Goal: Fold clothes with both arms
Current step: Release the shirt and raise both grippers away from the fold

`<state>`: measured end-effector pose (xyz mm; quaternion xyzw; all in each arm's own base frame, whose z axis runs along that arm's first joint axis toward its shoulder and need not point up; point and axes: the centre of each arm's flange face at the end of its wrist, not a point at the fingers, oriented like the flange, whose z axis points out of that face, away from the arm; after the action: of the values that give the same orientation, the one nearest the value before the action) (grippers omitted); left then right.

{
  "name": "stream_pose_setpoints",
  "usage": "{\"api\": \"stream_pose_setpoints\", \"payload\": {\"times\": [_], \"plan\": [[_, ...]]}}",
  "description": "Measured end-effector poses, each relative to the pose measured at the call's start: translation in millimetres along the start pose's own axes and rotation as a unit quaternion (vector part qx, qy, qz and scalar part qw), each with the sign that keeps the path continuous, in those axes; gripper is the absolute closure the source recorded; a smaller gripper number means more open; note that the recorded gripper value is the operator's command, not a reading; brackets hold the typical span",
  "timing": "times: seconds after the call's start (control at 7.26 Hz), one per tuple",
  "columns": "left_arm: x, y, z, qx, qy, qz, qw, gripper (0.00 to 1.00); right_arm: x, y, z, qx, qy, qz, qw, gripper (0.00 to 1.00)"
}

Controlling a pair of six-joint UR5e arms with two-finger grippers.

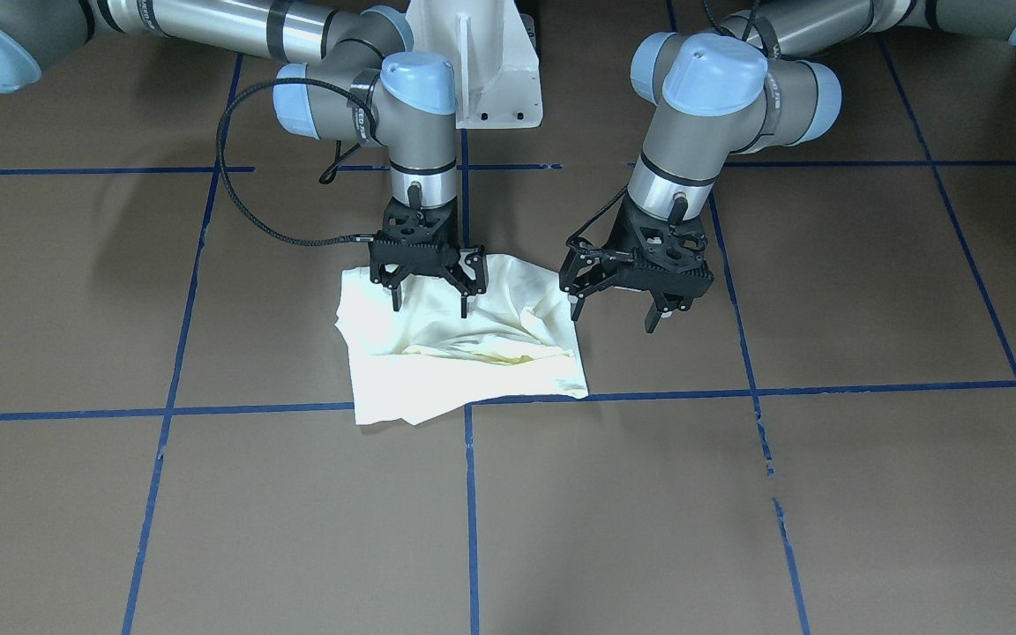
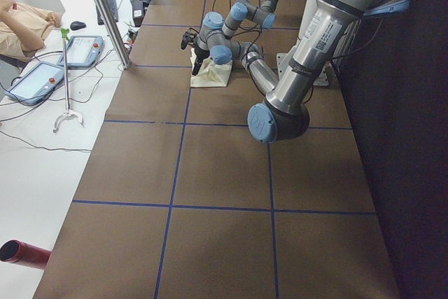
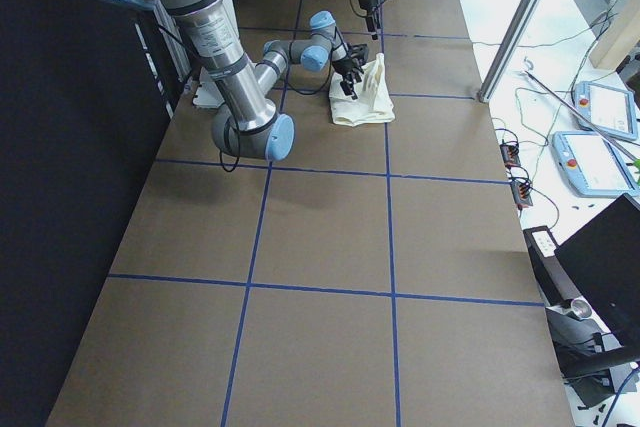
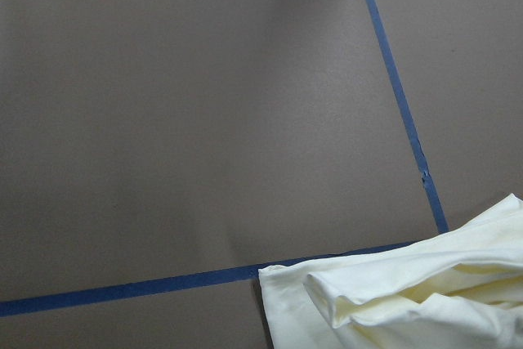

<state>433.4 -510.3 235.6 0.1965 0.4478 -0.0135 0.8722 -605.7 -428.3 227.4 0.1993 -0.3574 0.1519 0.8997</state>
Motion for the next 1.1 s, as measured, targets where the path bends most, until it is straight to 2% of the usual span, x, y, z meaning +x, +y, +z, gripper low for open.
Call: {"api": "stream_pose_setpoints", "payload": {"times": [0.14, 0.41, 0.69, 0.96, 1.1], "plan": [[0, 0, 0, 0.0, 0.0, 0.0, 1.0, 0.0, 0, -4, 8, 0.002, 0.008, -0.025, 0.9997, 0.0], [0, 0, 0, 0.0, 0.0, 0.0, 1.0, 0.0, -5, -21, 28, 0.007, 0.029, -0.035, 0.9989, 0.0], [1, 0, -2, 0.001, 0.002, -0.001, 1.0, 0.0, -8, -70, 53, 0.022, 0.055, -0.023, 0.998, 0.0], [0, 3, -5, 0.001, 0.004, -0.003, 1.0, 0.0, 17, -132, 99, 0.037, 0.083, 0.002, 0.9959, 0.0], [-1, 4, -4, 0.0, 0.004, -0.003, 1.0, 0.0, 39, -172, 107, 0.024, 0.088, 0.026, 0.9955, 0.0]]}}
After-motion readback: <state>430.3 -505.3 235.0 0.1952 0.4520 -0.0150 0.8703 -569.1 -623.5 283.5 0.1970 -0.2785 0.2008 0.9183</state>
